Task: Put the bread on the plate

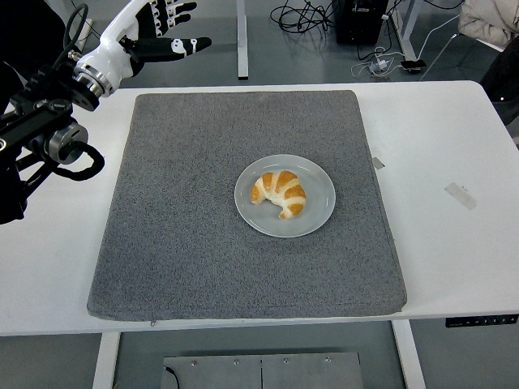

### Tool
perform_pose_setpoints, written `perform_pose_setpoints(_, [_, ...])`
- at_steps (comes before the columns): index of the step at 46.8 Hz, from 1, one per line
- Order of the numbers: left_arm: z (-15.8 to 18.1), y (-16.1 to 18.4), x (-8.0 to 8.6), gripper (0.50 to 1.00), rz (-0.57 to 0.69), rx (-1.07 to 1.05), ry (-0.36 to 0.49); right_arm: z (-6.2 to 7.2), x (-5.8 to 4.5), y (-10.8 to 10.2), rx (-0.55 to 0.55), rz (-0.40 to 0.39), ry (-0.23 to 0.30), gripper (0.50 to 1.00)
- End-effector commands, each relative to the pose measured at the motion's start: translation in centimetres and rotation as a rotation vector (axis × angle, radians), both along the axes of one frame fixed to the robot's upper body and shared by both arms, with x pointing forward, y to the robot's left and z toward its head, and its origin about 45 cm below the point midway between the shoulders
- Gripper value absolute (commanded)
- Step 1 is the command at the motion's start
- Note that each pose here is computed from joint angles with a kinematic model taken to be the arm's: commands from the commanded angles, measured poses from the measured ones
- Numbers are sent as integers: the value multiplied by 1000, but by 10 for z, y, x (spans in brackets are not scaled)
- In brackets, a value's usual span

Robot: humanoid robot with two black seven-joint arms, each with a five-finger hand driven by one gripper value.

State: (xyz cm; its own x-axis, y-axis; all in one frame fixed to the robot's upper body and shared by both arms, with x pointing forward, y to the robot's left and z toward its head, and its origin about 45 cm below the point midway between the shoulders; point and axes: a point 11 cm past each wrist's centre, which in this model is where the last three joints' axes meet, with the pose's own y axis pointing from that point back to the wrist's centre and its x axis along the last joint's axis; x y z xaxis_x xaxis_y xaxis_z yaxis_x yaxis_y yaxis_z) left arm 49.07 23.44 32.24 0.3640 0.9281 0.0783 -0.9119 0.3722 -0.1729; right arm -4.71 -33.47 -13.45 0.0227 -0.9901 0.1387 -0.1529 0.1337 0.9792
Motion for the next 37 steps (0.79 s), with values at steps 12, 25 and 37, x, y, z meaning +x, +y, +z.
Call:
perform_pose_setpoints(12, [-51,52,1,901,198,-320,92,0,0,0,0,1,0,1000])
perform_pose_setpoints(25, [-76,56,4,890,232,-529,177,0,0,0,0,1,0,1000])
perform_pose_setpoints(37, [-72,69,5,890,271,-641,165,-1,3,4,15,-4,-5,1000])
